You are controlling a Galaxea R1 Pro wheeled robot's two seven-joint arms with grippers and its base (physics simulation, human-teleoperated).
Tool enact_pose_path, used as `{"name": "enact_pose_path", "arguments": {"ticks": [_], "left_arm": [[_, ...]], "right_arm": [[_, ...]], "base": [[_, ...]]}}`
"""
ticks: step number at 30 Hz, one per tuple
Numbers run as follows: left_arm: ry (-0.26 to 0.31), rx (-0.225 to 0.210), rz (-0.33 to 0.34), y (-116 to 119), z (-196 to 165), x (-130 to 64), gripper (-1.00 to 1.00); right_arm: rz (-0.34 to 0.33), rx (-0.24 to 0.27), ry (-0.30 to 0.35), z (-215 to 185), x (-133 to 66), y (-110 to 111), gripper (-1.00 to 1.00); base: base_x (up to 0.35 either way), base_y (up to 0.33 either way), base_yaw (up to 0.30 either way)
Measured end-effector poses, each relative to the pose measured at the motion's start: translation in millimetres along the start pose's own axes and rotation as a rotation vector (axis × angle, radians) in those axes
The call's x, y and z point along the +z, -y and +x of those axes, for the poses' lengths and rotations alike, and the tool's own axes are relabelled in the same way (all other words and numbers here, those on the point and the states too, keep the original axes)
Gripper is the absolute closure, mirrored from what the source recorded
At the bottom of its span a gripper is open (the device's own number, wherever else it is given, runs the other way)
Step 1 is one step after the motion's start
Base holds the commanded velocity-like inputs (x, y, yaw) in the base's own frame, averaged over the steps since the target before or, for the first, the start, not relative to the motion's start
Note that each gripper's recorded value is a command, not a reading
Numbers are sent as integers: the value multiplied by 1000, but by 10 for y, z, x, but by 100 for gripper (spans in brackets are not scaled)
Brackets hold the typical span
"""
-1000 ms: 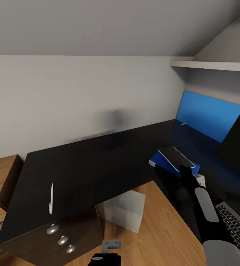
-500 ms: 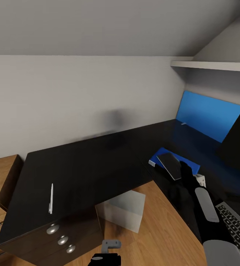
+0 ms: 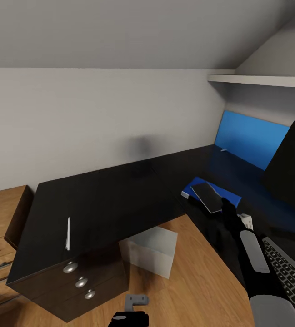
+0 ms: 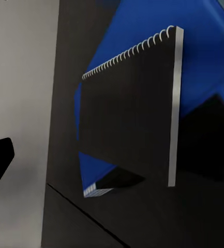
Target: In the bedroom, organize the workspace by keeping the computer under the desk, ensuring the monitor is on the desk, placing the keyboard on the desk next to the monitor, placing the mouse on the desk next to the keyboard, moving the folder from the swivel chair onto the desk next to the mouse, stacking the notebook on top of the folder with the pen on top of the notebook, and positioning the swivel chair next to the desk.
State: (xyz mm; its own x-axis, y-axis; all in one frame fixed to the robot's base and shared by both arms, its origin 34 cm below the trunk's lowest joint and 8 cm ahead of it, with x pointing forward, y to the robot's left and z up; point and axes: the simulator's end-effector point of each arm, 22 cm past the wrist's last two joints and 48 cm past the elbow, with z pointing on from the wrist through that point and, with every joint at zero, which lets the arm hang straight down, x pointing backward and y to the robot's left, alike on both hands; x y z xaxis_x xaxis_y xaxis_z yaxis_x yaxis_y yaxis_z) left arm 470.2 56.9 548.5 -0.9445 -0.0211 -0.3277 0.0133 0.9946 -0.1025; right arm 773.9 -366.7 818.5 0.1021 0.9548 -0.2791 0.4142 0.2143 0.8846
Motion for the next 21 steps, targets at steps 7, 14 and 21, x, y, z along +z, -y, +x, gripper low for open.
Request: {"name": "enact_pose_path", "arguments": {"ticks": [7, 14, 21], "left_arm": [[-1, 0, -2, 11, -33, -94, -100], [-5, -9, -5, 1, -67, -196, -100], [-5, -11, -9, -3, -102, -299, -100]], "right_arm": [[-29, -1, 4, -41, -52, -203, -100], [-70, -14, -11, -8, -145, -531, -100], [83, -118, -61, 240, -285, -531, -100]], "base": [[-4, 0, 0], [0, 0, 0], [0, 0, 0]]}}
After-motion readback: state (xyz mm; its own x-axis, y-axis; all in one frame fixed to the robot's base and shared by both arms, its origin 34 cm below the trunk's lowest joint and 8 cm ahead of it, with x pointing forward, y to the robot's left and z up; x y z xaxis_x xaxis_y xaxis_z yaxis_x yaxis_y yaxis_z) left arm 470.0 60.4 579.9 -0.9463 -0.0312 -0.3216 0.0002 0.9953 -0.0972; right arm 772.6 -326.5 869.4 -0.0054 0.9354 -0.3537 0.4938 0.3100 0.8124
